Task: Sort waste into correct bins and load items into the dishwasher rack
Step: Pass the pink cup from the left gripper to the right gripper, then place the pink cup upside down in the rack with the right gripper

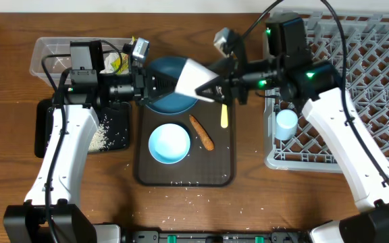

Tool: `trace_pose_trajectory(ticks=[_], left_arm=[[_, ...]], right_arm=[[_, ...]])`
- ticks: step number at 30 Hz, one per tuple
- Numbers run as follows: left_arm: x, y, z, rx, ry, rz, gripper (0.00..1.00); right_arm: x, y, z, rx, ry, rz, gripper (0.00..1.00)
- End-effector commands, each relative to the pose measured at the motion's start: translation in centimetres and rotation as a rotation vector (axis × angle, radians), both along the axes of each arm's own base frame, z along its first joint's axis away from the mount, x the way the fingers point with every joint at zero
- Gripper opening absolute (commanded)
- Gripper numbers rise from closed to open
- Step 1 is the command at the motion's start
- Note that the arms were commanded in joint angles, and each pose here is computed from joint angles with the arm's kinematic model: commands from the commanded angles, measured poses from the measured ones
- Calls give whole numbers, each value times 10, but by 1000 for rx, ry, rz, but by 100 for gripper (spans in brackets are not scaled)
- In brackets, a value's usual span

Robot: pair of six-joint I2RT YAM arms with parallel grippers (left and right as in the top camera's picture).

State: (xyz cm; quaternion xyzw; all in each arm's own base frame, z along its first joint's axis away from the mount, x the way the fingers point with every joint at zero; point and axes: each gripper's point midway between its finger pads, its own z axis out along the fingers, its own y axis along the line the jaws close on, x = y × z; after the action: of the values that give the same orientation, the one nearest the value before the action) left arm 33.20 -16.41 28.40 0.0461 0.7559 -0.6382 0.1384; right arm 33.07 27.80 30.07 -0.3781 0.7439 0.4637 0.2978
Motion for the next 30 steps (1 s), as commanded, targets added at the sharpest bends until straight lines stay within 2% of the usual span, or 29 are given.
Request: trace_pose_trajectory(ticks=[1, 3, 6, 12, 16, 20, 25, 30], left_arm=[[20, 9, -9, 121, -49, 113, 32], [30, 16, -21, 198, -47, 176, 31], [43, 35, -49, 360, 8, 309, 33], [48, 64, -92, 664, 35, 432, 33], [43, 73, -109, 821, 47, 465, 33], [41, 71, -115, 911, 28, 474, 33], [39, 60, -117, 948, -11, 443, 33], [37, 56, -117, 948, -19, 429, 33]], right_arm=[[39, -61, -18, -171, 70, -345, 49], [46, -101, -23, -264, 115, -518, 45], [43, -166, -27, -418, 165, -744, 46], [4, -278, -51, -740, 354, -1100, 48], [-20, -307, -74, -838, 527, -1139, 49], [-28, -332, -97, -917, 656, -1174, 49], [-24, -345, -128, -965, 774, -1153, 50], [-6, -347, -158, -969, 819, -1130, 49]])
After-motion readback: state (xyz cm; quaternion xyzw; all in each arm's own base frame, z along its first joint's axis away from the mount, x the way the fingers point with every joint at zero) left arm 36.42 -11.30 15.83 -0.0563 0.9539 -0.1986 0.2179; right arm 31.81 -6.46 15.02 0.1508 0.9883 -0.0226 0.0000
